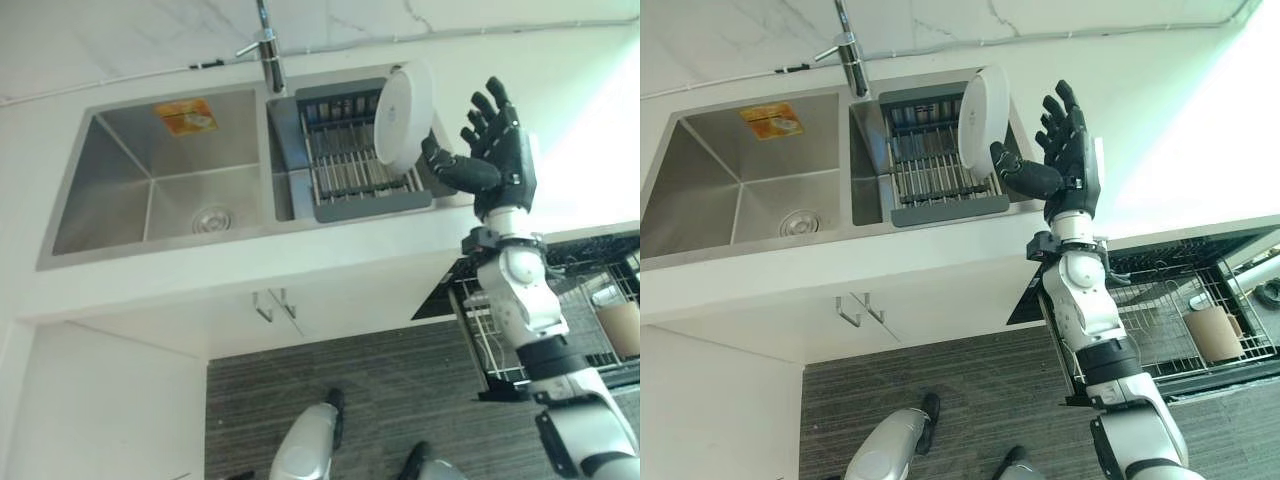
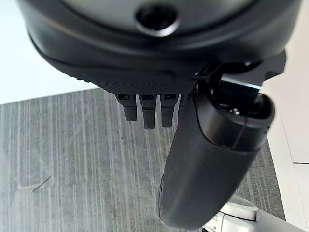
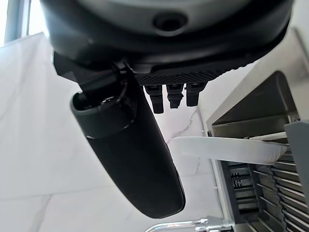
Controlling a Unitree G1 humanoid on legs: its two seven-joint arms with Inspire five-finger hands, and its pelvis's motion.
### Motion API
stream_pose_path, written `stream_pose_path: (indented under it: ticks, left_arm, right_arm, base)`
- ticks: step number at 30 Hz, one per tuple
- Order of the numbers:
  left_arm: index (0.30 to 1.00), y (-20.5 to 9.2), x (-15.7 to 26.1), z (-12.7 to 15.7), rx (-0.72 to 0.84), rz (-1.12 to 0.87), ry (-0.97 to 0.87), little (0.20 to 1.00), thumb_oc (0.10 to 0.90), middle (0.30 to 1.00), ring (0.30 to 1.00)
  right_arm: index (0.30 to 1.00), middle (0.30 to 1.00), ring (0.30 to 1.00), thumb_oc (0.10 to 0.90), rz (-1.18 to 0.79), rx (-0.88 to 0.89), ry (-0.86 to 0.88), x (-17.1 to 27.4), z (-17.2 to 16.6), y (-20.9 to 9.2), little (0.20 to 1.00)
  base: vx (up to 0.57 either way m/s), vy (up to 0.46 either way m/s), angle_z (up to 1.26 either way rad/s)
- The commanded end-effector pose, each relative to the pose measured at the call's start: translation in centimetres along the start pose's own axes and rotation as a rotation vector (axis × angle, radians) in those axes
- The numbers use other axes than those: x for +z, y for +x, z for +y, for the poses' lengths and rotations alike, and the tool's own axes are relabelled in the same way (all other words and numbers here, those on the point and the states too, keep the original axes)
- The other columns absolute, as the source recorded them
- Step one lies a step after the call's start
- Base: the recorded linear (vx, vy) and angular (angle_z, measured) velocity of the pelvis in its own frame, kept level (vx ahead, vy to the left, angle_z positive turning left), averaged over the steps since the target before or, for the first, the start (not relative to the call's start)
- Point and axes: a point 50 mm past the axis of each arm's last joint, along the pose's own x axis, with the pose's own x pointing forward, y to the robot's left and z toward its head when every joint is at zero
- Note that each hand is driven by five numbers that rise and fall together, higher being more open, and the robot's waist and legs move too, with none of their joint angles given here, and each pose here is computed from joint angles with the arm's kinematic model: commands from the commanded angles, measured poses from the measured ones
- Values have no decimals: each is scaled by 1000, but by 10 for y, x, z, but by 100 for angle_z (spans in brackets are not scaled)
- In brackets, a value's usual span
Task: Place the dishes in the dishwasher.
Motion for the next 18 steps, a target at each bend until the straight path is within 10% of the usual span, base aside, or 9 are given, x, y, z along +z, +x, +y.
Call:
stream_pose_path:
  ticks: [1,18]
  left_arm:
    - [900,-4,-22,29,58,70,90,900,800,900,900]
    - [900,-5,-29,36,70,78,116,900,800,900,900]
  right_arm:
    - [900,900,900,800,-275,42,61,70,9,26,900]
    - [900,900,900,800,-212,-67,6,70,-10,46,900]
  base:
    - [57,1,15]
    - [19,-2,5]
